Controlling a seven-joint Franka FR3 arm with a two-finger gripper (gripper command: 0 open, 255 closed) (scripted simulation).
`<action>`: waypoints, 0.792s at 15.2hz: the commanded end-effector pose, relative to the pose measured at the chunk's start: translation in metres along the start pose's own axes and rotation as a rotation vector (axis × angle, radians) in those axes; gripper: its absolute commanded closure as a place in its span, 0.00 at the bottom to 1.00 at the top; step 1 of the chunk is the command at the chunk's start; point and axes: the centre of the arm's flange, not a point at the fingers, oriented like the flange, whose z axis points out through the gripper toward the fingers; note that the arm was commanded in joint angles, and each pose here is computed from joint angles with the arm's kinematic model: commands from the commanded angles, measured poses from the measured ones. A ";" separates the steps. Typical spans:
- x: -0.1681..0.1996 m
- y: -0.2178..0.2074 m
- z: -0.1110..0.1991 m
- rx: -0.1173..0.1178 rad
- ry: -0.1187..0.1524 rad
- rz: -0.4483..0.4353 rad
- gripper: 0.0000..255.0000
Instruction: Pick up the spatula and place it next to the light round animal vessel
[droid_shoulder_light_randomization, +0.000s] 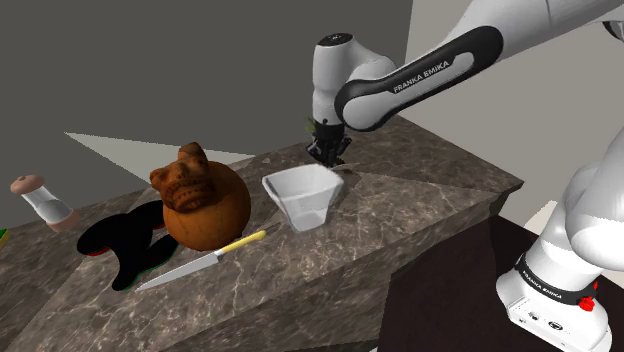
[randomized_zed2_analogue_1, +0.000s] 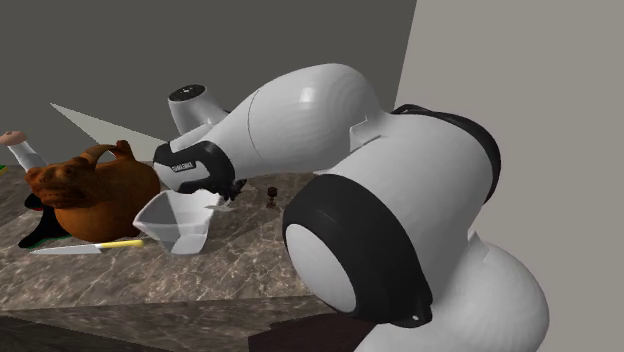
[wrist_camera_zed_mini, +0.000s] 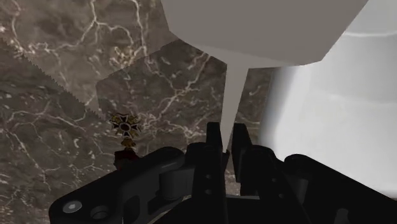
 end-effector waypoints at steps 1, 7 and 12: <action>-0.023 -0.010 0.047 0.001 -0.126 0.023 1.00; -0.029 -0.010 0.079 0.001 -0.126 0.023 1.00; -0.031 -0.010 0.086 0.001 -0.126 0.023 1.00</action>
